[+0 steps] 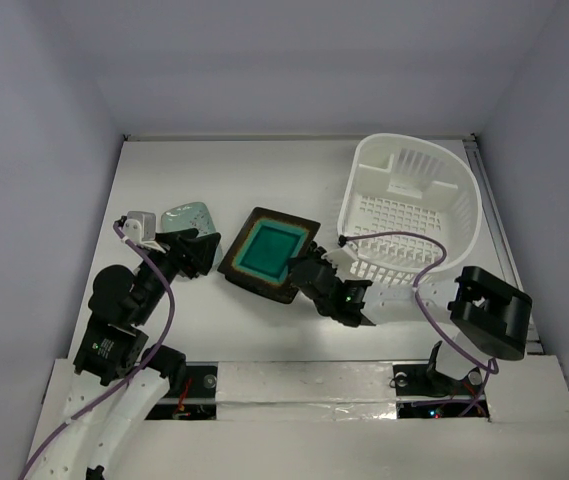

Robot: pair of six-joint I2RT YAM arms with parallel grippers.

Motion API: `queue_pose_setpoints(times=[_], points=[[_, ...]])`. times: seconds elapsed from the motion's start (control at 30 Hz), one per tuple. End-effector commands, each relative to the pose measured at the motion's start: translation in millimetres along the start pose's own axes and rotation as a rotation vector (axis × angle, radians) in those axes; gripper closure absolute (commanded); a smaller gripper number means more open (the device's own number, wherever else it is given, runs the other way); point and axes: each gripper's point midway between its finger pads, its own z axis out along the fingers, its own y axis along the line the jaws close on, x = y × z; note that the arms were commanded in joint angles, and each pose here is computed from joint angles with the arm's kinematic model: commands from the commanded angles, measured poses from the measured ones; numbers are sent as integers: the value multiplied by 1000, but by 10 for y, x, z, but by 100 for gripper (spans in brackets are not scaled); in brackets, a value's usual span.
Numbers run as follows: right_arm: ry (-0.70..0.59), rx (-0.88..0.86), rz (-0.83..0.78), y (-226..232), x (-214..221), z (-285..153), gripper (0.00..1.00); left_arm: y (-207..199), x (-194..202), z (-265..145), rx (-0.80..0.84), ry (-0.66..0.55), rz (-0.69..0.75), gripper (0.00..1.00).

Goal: Unload the plates from the dish rack

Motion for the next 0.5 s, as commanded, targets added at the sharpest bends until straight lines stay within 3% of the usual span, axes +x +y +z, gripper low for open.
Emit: queue_pose_setpoints(times=[0.0,0.13,0.2,0.47], points=[[-93,-171,329,743,-363,-80,94,-39,-64,30,21,-24,1,45],[-81,-146,307,619,-293,-48,79,-38,-64,30,21,-24,2,45],[-62,-136,292,558,-233,-36,61,-39,-60,33,22,-22,1,45],[-18,-53,191,224,-50,15,32,-53,-69,27,28,-26,3,45]])
